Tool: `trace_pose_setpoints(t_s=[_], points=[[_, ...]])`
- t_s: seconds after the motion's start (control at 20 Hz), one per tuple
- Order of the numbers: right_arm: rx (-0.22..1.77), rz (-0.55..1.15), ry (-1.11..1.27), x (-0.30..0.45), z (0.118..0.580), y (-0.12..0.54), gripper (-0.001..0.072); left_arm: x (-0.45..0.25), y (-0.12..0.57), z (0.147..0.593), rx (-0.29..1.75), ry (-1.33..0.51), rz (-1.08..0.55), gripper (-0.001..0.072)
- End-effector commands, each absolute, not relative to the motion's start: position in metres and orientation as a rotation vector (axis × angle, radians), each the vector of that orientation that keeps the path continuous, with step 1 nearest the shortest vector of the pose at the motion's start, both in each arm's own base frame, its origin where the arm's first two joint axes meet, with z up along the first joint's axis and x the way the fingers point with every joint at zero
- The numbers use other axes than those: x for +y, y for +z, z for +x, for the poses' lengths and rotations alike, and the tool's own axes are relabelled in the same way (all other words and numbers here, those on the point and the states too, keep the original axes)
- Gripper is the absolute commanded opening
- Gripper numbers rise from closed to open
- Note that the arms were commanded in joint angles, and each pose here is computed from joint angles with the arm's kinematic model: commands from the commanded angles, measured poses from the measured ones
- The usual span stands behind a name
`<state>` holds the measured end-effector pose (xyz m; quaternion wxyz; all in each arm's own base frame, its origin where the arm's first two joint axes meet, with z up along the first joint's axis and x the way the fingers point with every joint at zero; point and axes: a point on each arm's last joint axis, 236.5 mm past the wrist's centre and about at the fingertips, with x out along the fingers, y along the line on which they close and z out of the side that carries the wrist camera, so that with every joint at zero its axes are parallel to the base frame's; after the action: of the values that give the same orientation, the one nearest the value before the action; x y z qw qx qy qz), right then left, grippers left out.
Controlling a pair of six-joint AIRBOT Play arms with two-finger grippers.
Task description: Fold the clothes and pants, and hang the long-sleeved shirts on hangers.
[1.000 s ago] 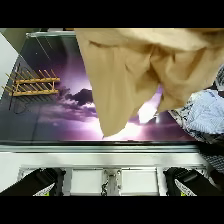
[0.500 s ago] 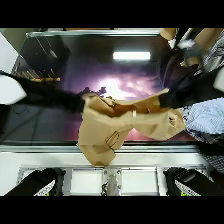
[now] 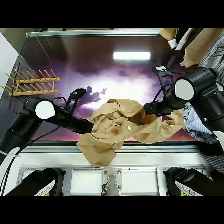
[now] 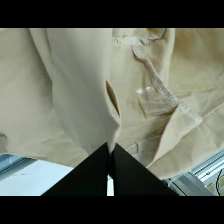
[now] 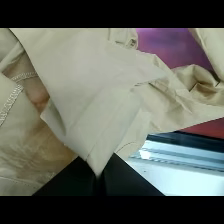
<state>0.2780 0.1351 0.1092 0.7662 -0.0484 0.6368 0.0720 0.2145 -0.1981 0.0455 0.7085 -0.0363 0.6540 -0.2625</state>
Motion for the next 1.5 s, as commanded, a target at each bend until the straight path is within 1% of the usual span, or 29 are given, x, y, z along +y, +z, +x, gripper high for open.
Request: trace_pose_setpoints(t_s=[0.0, 0.05, 0.1, 0.2, 0.35, 0.4, 0.5, 0.7, 0.8, 0.9, 1.15, 1.45], points=[[1.386, -0.101, 0.154, 0.138, 0.278, 0.105, 0.0011, -0.206, 0.050, 0.212, 1.404, -0.620, -0.093, 0.0226], [1.387, -0.101, 0.154, 0.138, 0.278, 0.105, 0.0012, -0.206, 0.055, 0.215, 1.378, -0.620, -0.100, 0.0567], [1.386, -0.102, 0.154, 0.138, 0.278, 0.105, 0.0012, -0.204, 0.061, 0.219, 1.348, -0.614, -0.111, 0.0700], [1.387, -0.101, 0.154, 0.138, 0.278, 0.105, 0.0012, -0.191, 0.083, 0.240, 1.277, -0.573, -0.147, 0.0700], [1.386, -0.102, 0.154, 0.138, 0.278, 0.105, 0.0012, -0.150, 0.126, 0.287, 1.119, -0.475, -0.198, 0.0700], [1.386, -0.101, 0.154, 0.138, 0.278, 0.105, 0.0013, -0.128, 0.137, 0.304, 1.063, -0.422, -0.210, 0.0700], [1.386, -0.102, 0.154, 0.138, 0.278, 0.105, 0.0012, -0.065, 0.144, 0.334, 0.997, -0.236, -0.185, 0.0691], [1.386, -0.102, 0.154, 0.138, 0.278, 0.105, 0.0013, 0.075, 0.121, 0.362, 1.023, 0.160, -0.076, 0.0691], [1.387, -0.101, 0.154, 0.138, 0.278, 0.105, 0.0012, 0.133, 0.104, 0.370, 1.053, 0.299, -0.035, 0.0691], [1.386, -0.102, 0.154, 0.138, 0.278, 0.105, 0.0013, 0.181, 0.091, 0.381, 1.061, 0.398, 0.000, 0.0691], [1.386, -0.102, 0.154, 0.138, 0.278, 0.105, 0.0012, 0.264, 0.050, 0.417, 1.033, 0.509, -0.023, 0.0691], [1.386, -0.102, 0.154, 0.138, 0.278, 0.105, 0.0013, 0.330, -0.016, 0.438, 1.070, 0.563, -0.058, 0.0691]])
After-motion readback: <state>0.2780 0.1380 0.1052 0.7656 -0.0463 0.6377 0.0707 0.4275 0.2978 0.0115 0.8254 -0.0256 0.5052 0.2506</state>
